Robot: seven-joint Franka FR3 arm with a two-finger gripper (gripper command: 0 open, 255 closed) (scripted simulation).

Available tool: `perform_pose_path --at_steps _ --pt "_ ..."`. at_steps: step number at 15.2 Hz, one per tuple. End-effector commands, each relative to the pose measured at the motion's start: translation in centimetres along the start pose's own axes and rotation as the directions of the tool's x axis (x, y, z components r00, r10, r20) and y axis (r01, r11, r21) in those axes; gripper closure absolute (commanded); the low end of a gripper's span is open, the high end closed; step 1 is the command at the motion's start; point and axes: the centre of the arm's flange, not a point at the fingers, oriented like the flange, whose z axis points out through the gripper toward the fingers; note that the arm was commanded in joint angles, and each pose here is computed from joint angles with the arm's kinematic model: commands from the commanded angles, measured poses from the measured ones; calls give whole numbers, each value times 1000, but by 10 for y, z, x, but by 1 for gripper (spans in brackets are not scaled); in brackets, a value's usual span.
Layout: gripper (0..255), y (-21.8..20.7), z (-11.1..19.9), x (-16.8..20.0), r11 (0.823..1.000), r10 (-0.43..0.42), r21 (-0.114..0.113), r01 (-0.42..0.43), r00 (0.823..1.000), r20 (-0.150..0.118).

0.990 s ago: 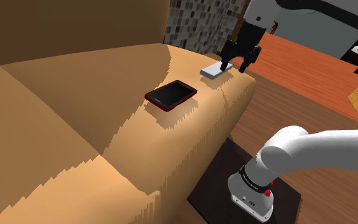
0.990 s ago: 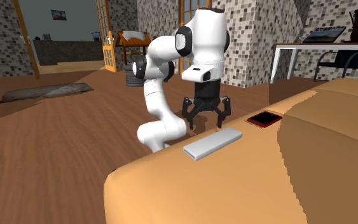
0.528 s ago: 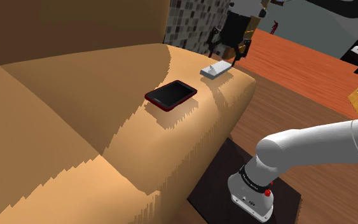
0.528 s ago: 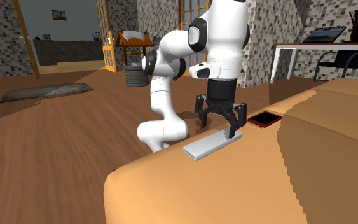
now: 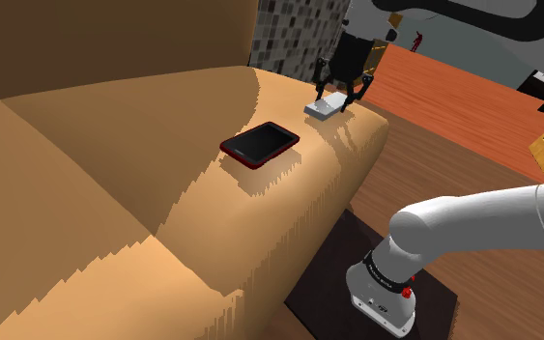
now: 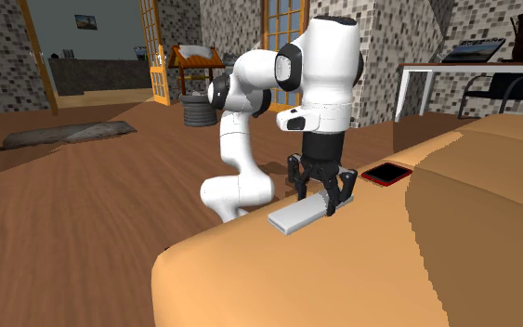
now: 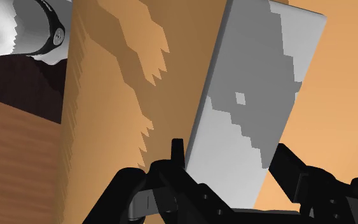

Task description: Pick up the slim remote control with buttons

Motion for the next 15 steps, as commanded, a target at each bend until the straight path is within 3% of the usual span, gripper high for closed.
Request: perform_pose_path --at_steps 1,8,15 --pt "255 0 2 0 1000 0 -2 0 1000 1" --pt "255 0 1 0 1000 0 -2 0 1000 1" --pt "255 0 -36 -1 1000 0 -2 0 1000 1"
